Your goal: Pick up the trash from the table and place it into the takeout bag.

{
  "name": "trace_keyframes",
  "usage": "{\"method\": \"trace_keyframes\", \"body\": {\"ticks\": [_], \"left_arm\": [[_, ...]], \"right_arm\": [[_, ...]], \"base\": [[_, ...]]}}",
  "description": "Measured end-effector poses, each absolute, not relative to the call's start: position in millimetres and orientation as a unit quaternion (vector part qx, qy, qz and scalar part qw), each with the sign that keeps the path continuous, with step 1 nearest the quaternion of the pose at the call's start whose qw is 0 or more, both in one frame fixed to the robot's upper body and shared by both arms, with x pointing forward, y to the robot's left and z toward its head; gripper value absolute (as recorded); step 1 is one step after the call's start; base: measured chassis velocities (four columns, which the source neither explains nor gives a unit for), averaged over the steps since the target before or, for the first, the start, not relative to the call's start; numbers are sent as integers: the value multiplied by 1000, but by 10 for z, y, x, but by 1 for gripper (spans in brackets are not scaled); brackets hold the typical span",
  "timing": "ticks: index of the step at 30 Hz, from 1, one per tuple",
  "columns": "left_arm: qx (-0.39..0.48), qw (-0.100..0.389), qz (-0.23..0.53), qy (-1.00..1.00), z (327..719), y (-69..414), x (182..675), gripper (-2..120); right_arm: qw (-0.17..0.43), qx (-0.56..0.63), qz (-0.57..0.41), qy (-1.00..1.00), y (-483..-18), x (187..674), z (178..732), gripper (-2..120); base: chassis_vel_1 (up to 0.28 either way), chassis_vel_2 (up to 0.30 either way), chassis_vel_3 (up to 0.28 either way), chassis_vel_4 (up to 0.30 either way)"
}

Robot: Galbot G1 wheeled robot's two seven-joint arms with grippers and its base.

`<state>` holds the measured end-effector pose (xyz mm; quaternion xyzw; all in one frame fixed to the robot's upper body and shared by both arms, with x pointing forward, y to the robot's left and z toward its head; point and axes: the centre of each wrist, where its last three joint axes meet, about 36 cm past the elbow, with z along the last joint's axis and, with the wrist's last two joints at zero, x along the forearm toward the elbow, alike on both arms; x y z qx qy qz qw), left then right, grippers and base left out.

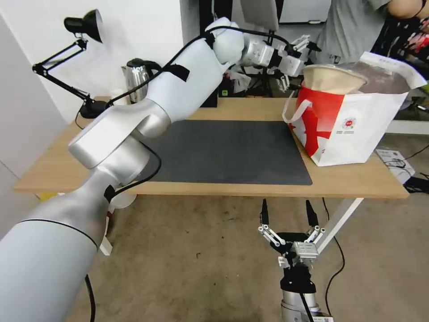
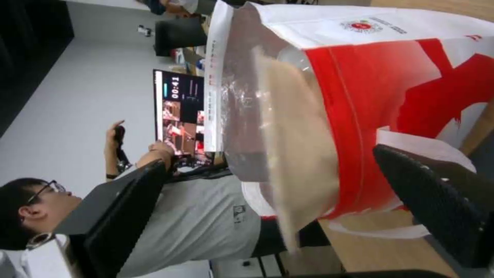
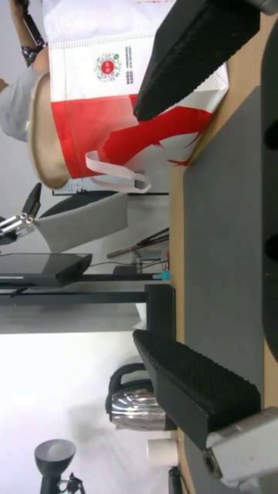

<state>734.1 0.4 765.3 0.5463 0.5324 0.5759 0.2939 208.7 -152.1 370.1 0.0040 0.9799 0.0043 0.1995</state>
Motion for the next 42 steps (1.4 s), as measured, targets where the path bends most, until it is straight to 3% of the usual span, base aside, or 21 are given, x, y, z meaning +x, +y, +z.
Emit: {"method": "trace_keyframes", "body": {"ticks": [16,29,35,42], "left_arm": [[532,304,570,547,7819,258,7365,100],[477,334,558,591,8395,1053,7390,100],[423,358,533,639,8655,1725,7300,100],[413,354,506,669,8482,2073,7150,100]], "right_arm": [[200,4,4,980,-1520,2087,3701,100],[199,4,4,980,-1521,2087,3701,100],[199,4,4,980,-1521,2086,3701,100],[200,4,4,980,-1521,2087,3701,100]], "base": [[0,0,0,0],[0,0,0,0],[0,0,0,0],[0,0,0,0]]}}
